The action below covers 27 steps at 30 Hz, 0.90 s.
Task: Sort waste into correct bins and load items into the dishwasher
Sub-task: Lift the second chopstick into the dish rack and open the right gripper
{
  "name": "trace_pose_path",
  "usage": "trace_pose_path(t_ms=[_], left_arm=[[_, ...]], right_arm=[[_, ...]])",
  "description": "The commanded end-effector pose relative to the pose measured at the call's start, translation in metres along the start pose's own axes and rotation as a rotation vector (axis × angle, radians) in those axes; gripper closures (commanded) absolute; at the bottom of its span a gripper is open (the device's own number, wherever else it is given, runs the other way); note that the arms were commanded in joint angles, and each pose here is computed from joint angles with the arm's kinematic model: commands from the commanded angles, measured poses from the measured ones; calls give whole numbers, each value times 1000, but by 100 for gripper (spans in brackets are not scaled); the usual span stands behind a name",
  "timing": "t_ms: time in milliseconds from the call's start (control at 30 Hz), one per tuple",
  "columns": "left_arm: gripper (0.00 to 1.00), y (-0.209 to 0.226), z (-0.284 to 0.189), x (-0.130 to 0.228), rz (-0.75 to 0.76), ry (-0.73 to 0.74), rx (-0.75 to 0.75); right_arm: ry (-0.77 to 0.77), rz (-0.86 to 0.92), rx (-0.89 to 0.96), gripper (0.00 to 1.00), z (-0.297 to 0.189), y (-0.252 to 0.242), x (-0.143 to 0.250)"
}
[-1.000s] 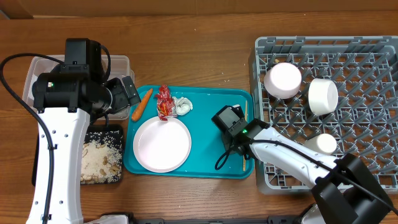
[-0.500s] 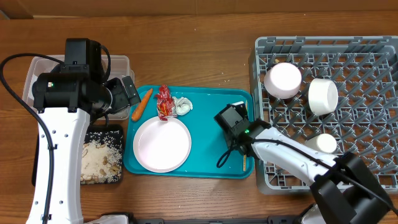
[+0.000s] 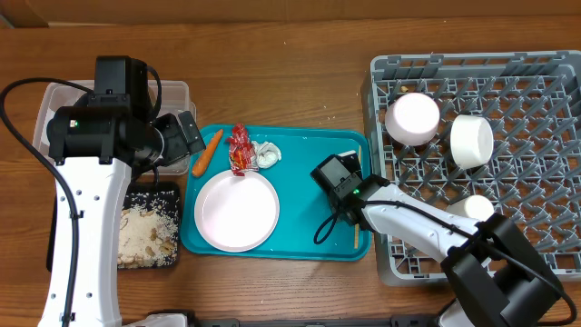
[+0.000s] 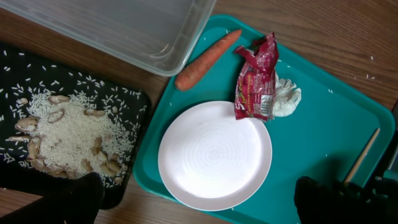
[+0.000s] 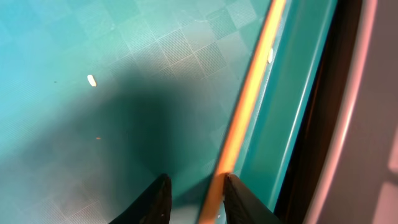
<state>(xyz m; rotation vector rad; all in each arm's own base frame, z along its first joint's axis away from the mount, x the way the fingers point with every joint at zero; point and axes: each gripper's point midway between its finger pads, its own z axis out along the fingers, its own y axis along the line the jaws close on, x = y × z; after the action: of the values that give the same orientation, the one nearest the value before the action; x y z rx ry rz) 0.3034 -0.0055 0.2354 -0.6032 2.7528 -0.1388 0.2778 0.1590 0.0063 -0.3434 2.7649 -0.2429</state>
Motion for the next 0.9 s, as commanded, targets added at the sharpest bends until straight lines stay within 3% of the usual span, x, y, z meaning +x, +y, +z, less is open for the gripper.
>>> trace_pose_path(t_ms=[0,200,367,533,867], left_arm=[[0,2,-1,-2,-13,-8,-8],[0,2,-1,-2,-13,-7,-8],[0,2,-1,-2,-13,-8,-8],[0,2,-1,-2,-13,-8,-8],[0,2,-1,-2,-13,-7,-8]], right_arm=[[91,1,-87,70,11,15,18],[162,32,-101,72,29,23,36],[160,-10,-101,93,23,23,29],[110,2,-112,96,-14,23,-8],[-178,93,-172,96,-136,1,-102]])
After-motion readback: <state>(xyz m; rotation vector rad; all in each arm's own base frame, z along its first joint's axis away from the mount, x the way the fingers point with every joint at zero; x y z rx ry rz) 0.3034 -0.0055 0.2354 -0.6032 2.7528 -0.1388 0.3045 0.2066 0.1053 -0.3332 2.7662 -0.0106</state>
